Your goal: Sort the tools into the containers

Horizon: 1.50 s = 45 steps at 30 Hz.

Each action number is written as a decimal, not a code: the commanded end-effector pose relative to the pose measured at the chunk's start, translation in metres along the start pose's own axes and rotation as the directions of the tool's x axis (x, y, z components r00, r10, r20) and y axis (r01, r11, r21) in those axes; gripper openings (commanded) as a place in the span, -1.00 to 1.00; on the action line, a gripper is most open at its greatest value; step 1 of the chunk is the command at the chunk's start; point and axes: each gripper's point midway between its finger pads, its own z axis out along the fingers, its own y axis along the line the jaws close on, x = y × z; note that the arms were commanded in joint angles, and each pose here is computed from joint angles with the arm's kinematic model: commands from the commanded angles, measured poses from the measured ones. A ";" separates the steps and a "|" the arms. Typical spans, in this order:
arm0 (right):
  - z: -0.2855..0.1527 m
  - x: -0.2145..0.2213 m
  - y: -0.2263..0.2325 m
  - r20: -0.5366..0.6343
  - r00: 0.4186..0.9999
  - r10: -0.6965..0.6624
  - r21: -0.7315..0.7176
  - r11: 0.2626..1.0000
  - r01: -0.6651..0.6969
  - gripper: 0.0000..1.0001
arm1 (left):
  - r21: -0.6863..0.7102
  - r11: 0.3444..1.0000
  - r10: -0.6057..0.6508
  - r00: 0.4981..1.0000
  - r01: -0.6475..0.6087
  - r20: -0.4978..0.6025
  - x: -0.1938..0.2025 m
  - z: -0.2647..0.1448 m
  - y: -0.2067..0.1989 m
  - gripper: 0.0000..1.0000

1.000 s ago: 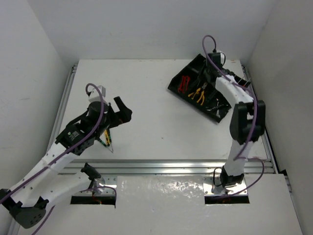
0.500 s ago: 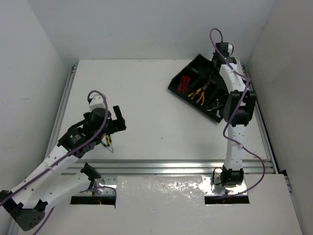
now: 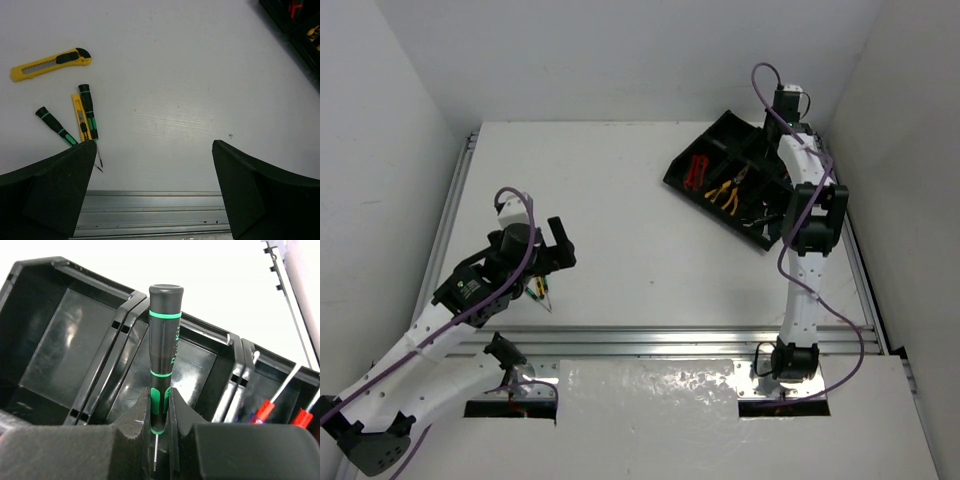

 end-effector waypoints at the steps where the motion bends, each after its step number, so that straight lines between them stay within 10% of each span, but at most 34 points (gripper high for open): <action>1: 0.007 -0.019 -0.002 0.075 0.996 -0.054 0.000 0.999 0.054 -1.00 | 0.039 0.999 -0.008 1.000 0.007 0.029 -0.006 -0.002 -0.008 1.00; 8: 0.021 0.000 0.003 0.057 0.994 -0.095 -0.040 0.994 0.098 -0.81 | 0.055 0.998 -0.008 0.999 0.007 0.035 -0.007 -0.004 -0.010 1.00; 15: -0.001 -0.017 0.006 0.075 0.995 -0.060 -0.053 0.997 0.064 0.21 | 0.049 0.999 -0.016 0.999 0.014 0.041 -0.007 -0.004 -0.007 1.00; 29: -0.169 -0.038 0.137 0.148 0.988 -0.034 -0.269 0.960 0.073 0.89 | -0.253 0.957 -0.166 0.984 0.144 -0.069 0.043 0.057 0.028 0.94; 38: -0.349 0.080 0.183 0.067 0.997 -0.025 -0.641 0.765 0.062 0.79 | -0.427 0.882 -0.283 0.949 0.201 -0.138 0.078 0.117 0.071 0.20; 45: -0.389 0.147 0.167 0.009 0.995 -0.101 -0.712 0.698 0.077 0.71 | -0.527 0.831 -0.296 0.944 0.179 -0.145 0.076 0.145 0.097 -0.09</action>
